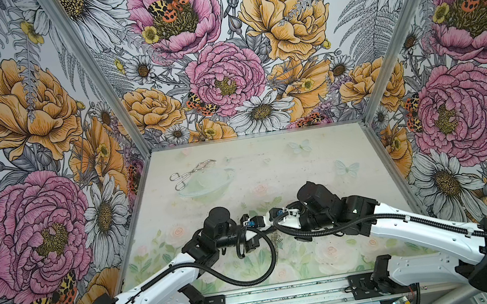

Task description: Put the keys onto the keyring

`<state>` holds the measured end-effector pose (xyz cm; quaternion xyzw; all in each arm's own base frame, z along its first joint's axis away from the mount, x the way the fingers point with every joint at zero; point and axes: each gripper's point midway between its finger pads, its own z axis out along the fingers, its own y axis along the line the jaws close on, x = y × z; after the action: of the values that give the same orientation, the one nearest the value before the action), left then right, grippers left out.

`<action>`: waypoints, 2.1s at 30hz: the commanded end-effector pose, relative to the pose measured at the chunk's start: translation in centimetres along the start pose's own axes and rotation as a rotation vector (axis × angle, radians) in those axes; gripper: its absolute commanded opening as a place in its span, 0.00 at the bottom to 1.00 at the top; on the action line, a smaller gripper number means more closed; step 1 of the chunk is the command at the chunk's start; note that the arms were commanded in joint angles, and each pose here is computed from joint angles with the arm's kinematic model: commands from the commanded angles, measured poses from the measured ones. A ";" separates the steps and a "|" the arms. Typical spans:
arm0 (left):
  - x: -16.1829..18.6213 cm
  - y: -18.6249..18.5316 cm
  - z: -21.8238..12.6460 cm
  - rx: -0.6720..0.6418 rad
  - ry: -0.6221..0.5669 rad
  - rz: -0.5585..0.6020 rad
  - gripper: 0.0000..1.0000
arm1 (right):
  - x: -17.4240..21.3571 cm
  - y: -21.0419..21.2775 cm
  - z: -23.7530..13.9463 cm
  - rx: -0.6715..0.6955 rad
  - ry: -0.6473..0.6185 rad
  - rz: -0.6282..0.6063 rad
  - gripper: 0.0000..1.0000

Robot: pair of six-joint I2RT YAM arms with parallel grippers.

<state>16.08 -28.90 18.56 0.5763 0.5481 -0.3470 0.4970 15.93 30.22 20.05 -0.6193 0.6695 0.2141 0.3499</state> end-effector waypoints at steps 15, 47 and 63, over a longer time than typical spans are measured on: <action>-1.7 1.1 -0.5 -0.056 -0.053 0.025 0.19 | -3.9 -0.3 -2.1 0.018 -0.269 0.075 0.00; -1.5 1.8 -0.5 -0.080 -0.039 0.018 0.00 | -2.0 -0.8 -1.7 0.068 -0.203 0.083 0.14; -1.4 1.5 -0.3 -0.069 -0.025 0.024 0.00 | -1.2 -0.8 -1.0 -0.001 0.012 0.105 0.22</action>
<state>17.13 -28.58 19.30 0.5580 0.5596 -0.3353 0.5129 16.76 30.39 21.14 -0.5765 0.7047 0.2352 0.3402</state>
